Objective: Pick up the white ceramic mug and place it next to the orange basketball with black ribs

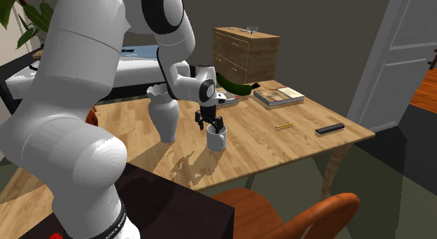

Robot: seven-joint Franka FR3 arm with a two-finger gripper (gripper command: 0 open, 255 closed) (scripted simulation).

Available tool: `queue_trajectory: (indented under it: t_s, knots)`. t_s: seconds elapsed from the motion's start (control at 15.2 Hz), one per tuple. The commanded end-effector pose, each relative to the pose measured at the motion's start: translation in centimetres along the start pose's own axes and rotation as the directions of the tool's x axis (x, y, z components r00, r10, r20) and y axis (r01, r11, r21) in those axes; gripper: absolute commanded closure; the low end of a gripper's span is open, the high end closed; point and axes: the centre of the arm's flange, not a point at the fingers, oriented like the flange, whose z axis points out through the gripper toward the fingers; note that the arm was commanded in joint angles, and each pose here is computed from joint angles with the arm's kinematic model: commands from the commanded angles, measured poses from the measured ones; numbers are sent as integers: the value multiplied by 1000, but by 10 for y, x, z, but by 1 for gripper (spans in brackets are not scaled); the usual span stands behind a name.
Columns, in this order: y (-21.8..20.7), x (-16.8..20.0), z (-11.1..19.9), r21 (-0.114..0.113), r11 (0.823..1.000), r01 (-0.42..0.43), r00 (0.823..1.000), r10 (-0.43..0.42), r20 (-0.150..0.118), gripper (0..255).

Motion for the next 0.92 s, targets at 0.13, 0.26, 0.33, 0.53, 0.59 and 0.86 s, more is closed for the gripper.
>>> queue_trajectory:
  t_s: [0.13, 0.26, 0.33, 0.53, 0.59, 0.86]
  knots:
    - [0, 0, 0, 0, 1000, 0, 1000, 0, 0, 0]
    - [0, 0, 0, 0, 1000, 0, 1000, 0, 0, 255]
    - [0, 0, 0, 0, 1000, 0, 1000, 0, 0, 255]
    - [0, 0, 0, 0, 1000, 0, 1000, 0, 0, 255]
    - [0, 0, 0, 0, 1000, 0, 1000, 0, 0, 255]
    - [0, 0, -5, 0, 1000, 0, 1000, 0, 0, 255]
